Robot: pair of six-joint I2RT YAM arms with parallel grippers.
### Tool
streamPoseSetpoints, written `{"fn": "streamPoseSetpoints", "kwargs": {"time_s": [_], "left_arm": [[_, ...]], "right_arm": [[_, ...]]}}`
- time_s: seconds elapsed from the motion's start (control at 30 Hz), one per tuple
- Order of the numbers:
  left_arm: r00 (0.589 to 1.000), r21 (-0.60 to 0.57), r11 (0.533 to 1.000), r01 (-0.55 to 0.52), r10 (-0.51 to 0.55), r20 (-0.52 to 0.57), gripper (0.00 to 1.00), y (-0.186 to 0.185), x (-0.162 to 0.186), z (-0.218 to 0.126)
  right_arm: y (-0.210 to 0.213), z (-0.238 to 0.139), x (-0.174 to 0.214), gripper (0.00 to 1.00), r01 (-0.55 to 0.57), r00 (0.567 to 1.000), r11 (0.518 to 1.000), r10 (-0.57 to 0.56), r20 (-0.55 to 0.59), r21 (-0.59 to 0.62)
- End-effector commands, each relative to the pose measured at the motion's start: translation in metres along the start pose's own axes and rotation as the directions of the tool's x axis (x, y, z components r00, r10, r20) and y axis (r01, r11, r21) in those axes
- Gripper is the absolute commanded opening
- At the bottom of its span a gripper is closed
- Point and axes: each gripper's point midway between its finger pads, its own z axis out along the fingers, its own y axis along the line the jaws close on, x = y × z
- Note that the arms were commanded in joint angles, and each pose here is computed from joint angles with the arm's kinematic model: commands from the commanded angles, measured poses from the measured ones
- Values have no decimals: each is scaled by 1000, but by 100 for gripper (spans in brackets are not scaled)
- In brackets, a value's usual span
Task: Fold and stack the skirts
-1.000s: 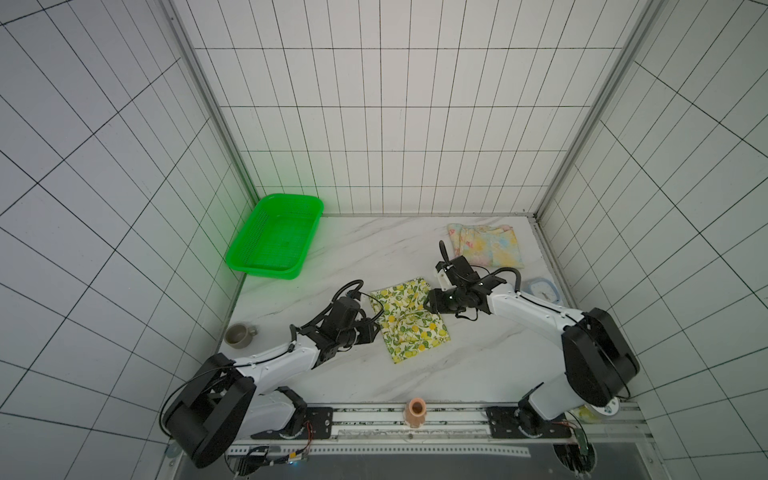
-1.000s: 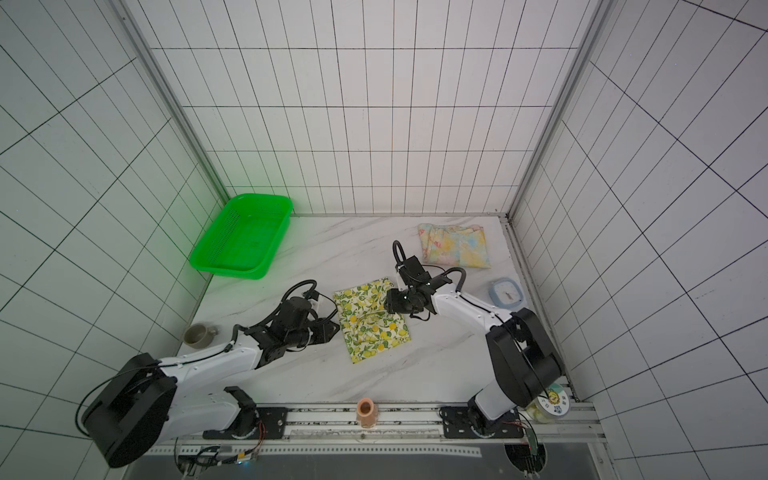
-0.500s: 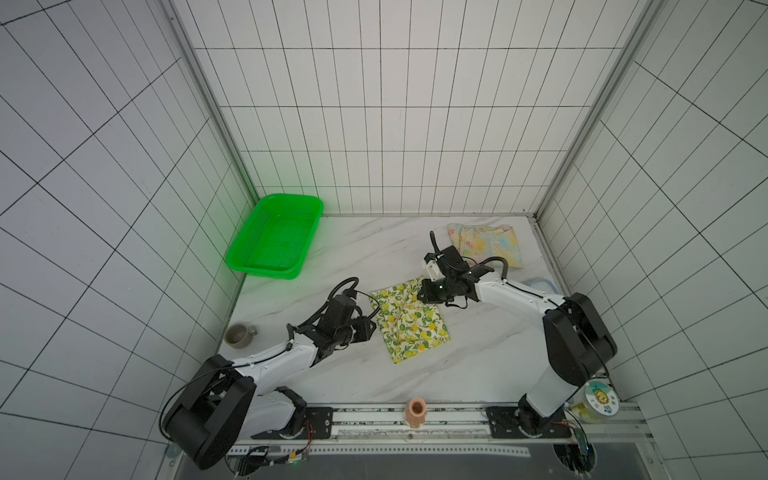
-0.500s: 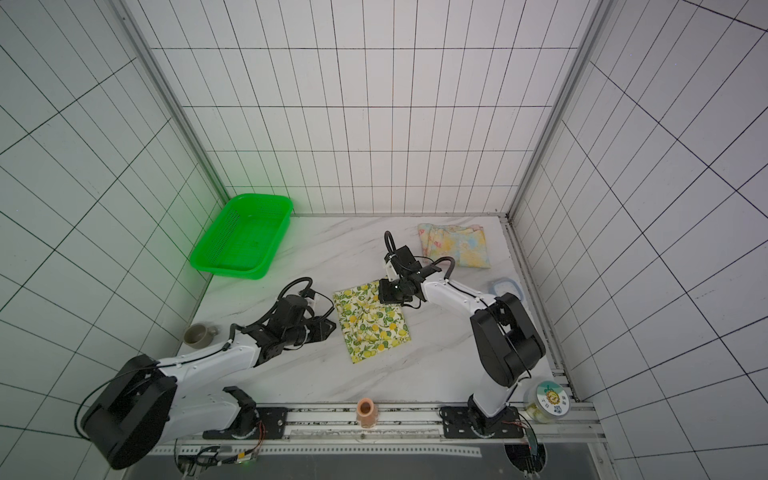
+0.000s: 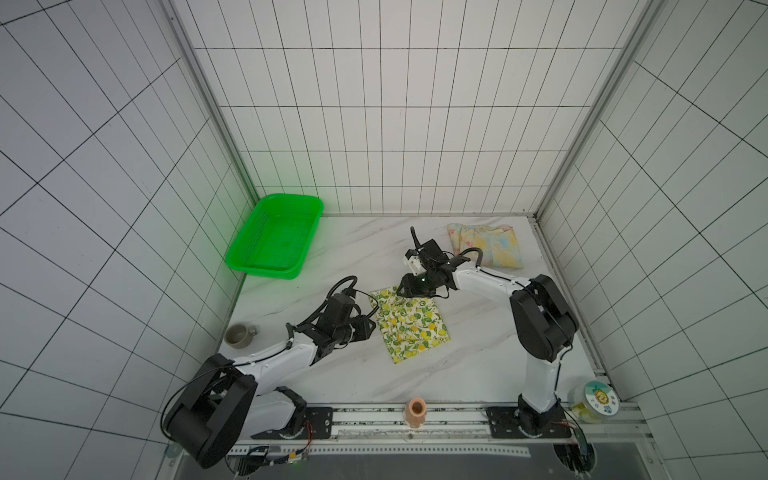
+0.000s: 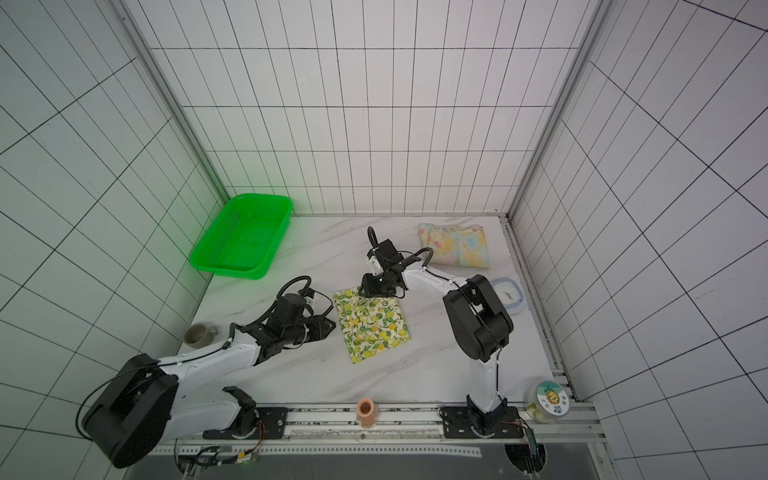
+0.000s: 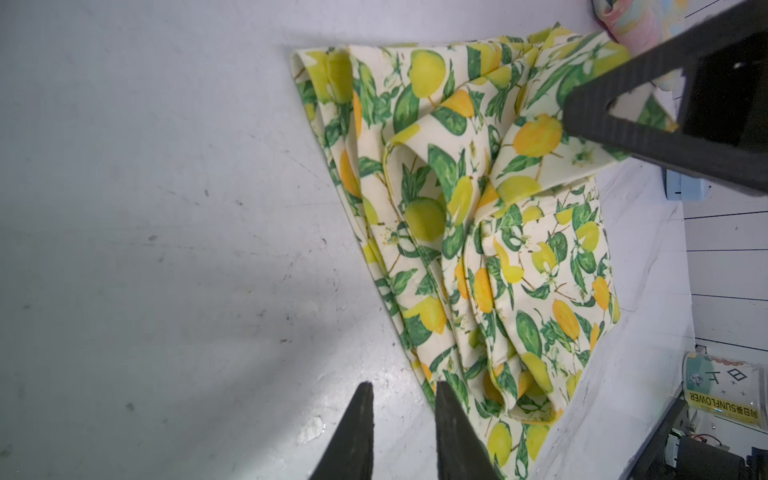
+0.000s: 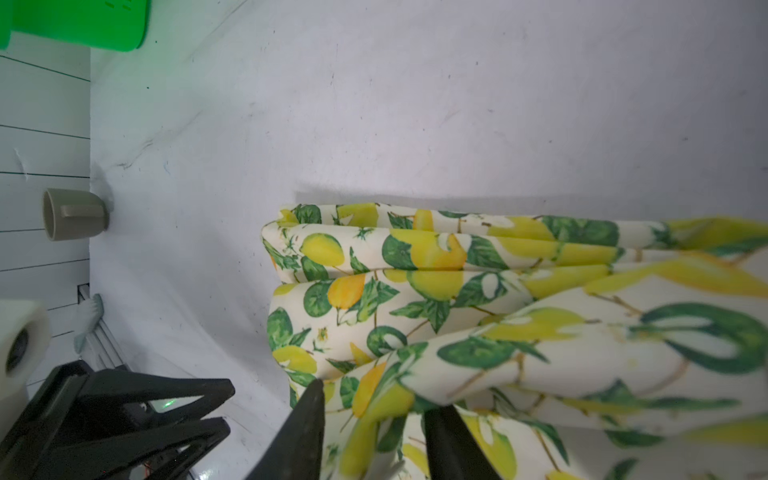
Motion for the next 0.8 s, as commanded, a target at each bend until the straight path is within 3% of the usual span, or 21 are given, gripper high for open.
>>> {"fn": "streamPoseSetpoints", "kwargs": {"time_s": [0.0, 0.33, 0.57, 0.77], "left_arm": [[999, 20, 1000, -9, 9, 35, 27, -9, -14, -3], [998, 46, 999, -28, 25, 66, 27, -24, -29, -12], [993, 91, 994, -56, 45, 111, 28, -49, -56, -18], [988, 144, 985, -97, 79, 130, 28, -81, -76, -7]], "right_arm": [[37, -8, -38, 44, 65, 995, 994, -58, 83, -91], [70, -23, -53, 50, 127, 985, 971, -99, 145, -202], [60, -61, -37, 49, 123, 973, 975, -83, 213, -185], [31, -83, 10, 13, 62, 967, 984, -18, 255, -165]]}}
